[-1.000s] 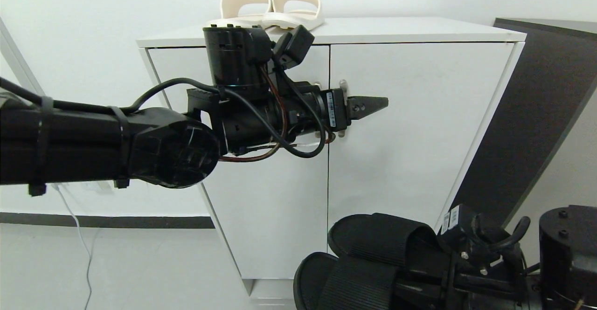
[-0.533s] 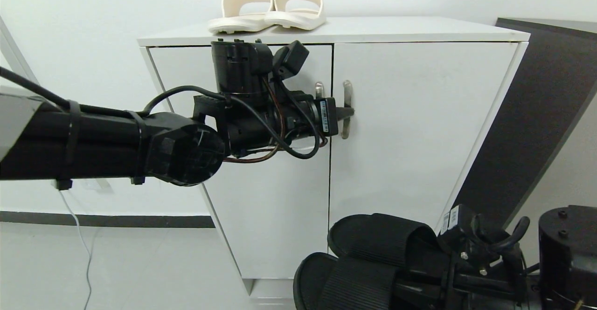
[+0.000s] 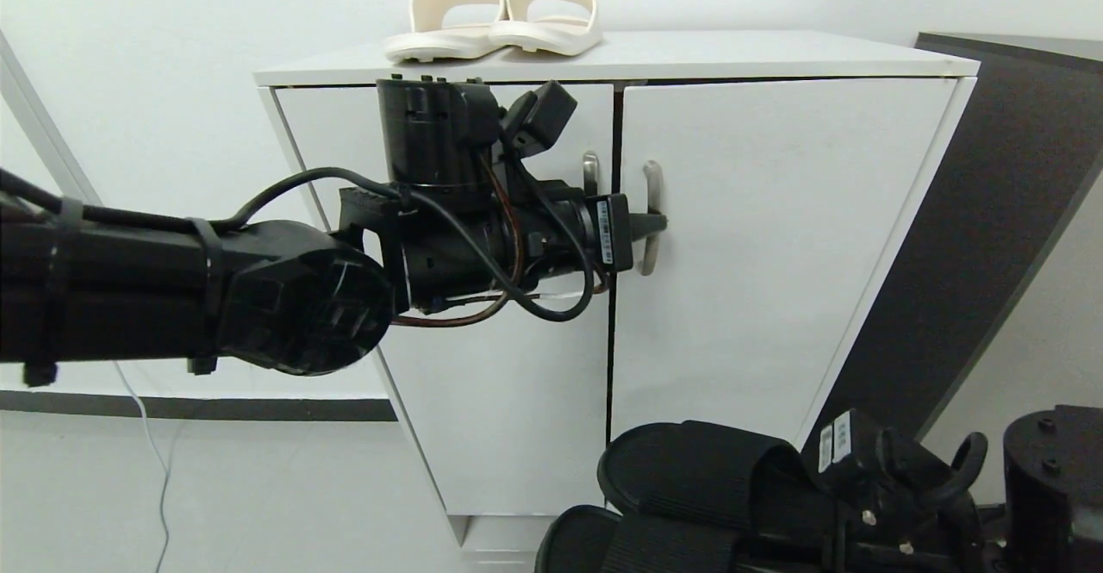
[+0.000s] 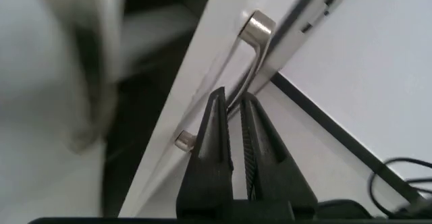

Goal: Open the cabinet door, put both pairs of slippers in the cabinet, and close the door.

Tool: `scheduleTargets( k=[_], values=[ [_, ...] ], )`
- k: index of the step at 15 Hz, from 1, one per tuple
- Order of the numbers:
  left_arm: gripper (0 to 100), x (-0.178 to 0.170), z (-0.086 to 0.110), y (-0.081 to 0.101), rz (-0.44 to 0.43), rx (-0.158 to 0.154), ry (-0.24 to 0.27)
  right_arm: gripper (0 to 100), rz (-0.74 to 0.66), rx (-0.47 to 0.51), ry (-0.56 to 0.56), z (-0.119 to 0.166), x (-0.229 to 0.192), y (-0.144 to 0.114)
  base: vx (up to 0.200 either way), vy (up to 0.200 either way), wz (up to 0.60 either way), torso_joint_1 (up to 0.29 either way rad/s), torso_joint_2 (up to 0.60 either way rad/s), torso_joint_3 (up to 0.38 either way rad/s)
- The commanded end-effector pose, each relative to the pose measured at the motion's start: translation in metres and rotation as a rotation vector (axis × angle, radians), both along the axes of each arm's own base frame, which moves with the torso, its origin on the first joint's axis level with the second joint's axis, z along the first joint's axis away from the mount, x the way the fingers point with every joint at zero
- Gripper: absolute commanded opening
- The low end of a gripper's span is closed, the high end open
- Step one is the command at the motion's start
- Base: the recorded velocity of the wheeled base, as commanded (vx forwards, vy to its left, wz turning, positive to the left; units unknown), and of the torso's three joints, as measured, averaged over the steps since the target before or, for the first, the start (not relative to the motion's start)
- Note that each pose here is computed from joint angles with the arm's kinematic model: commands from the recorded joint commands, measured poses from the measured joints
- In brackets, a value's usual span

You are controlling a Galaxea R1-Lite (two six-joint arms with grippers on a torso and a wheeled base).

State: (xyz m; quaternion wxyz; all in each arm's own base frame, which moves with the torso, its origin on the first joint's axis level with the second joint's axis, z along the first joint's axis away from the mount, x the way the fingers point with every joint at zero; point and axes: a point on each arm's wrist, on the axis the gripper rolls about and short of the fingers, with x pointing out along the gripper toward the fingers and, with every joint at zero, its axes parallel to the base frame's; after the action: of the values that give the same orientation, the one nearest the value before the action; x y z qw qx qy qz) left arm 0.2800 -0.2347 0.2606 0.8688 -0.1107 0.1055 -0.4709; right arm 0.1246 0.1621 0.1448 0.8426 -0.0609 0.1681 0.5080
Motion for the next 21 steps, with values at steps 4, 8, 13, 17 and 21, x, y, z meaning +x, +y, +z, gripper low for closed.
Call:
scheduleTargets(
  k=[4,8,13,17,21],
  values=[
    [0,-0.043,0.009,0.007,-0.065,-0.004,-0.007,0,0.113,0.025,0.005,0.001,-0.018,-0.006,0.000,0.000,0.00,0.000,0.00,0.000],
    [0,-0.066,0.014,0.023,-0.079,-0.008,-0.016,0,0.149,-0.004,-0.026,-0.003,-0.022,-0.010,0.000,0.000,0.00,0.000,0.00,0.000],
    [0,-0.078,0.016,0.045,-0.053,-0.014,-0.021,0,0.173,-0.016,-0.020,-0.007,-0.026,-0.009,0.000,0.000,0.00,0.000,0.00,0.000],
    [0,-0.036,0.005,0.041,0.019,0.005,0.008,0,0.180,-0.029,-0.032,-0.009,-0.026,-0.009,0.000,0.000,0.00,0.000,0.00,0.000],
    [0,0.004,-0.004,0.027,0.053,0.006,0.007,0,0.190,-0.044,-0.022,-0.012,-0.030,-0.010,0.000,0.000,0.00,0.000,0.00,0.000]
  ],
)
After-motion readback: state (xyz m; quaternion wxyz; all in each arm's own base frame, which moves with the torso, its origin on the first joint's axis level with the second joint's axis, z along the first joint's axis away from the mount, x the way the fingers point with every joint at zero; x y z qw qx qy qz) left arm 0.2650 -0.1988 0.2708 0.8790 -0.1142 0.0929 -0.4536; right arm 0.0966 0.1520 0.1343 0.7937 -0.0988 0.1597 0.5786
